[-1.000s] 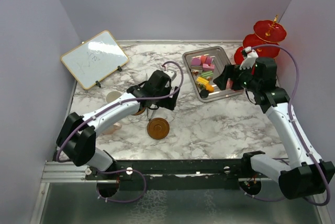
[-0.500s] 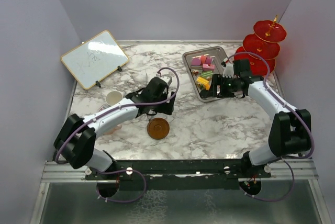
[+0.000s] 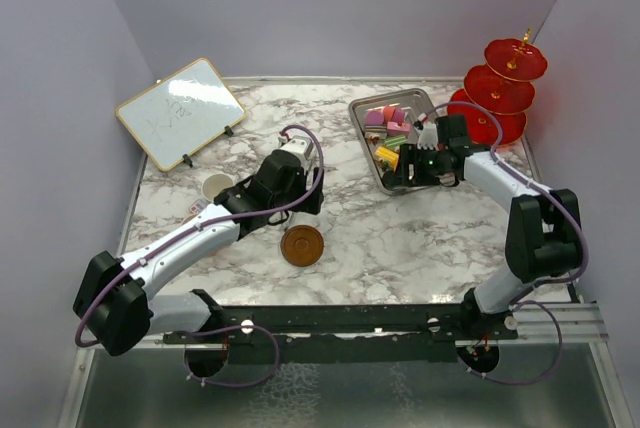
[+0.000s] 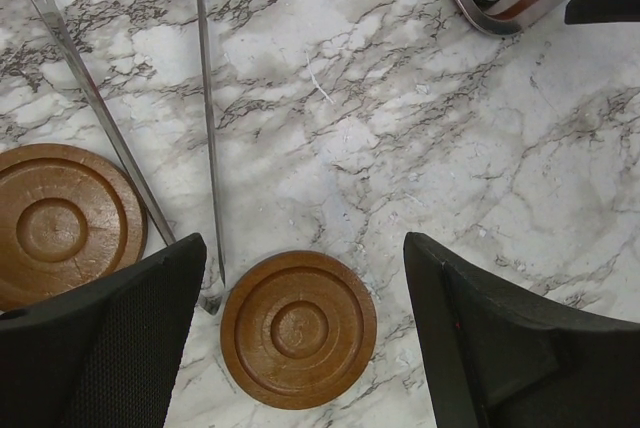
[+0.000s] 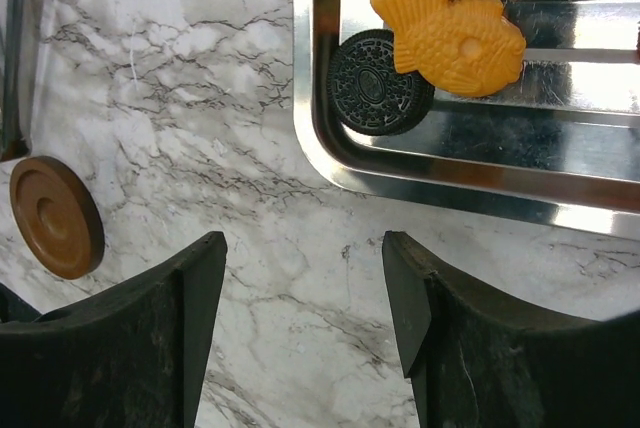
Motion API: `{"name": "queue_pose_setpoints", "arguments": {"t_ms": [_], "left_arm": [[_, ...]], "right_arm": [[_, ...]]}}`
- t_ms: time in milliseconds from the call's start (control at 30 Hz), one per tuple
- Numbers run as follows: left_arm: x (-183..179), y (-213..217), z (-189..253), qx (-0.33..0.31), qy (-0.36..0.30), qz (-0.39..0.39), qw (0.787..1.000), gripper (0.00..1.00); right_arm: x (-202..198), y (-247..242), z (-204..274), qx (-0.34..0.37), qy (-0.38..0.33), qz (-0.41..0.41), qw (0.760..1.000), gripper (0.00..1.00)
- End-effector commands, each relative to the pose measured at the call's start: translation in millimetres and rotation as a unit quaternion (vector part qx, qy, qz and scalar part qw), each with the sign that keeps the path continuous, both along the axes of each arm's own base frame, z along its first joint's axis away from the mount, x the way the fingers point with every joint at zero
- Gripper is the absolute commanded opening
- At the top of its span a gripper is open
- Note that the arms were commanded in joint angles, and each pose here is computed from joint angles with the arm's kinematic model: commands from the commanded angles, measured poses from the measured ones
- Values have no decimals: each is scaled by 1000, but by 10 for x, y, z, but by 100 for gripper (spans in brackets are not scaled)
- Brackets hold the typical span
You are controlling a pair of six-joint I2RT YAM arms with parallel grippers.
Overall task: Serve the afternoon tea
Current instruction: Move the tray at the center of the board.
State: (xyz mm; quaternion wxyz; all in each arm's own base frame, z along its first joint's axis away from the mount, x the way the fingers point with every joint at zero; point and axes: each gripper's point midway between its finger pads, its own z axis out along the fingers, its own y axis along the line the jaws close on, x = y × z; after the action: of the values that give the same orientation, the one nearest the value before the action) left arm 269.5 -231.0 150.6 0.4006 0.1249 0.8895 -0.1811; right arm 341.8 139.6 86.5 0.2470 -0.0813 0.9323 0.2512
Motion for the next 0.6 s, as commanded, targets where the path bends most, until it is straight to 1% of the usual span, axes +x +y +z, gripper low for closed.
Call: {"name": "queue_pose_setpoints", "arguments": {"t_ms": [0, 300, 433, 567], "left_arm": [[44, 21, 146, -7, -29, 8, 1000, 82], [18, 129, 338, -2, -69, 0, 998, 83], [10, 226, 476, 2, -94, 7, 996, 84], [-8, 334, 584, 1, -117, 21, 993, 85]], "right_arm": [[130, 56, -101, 3, -13, 8, 1000, 65], [215, 58, -175, 0, -14, 4, 1000, 67], [236, 38, -205, -4, -22, -2, 1000, 67], [231, 38, -278, -6, -10, 0, 1000, 68]]}}
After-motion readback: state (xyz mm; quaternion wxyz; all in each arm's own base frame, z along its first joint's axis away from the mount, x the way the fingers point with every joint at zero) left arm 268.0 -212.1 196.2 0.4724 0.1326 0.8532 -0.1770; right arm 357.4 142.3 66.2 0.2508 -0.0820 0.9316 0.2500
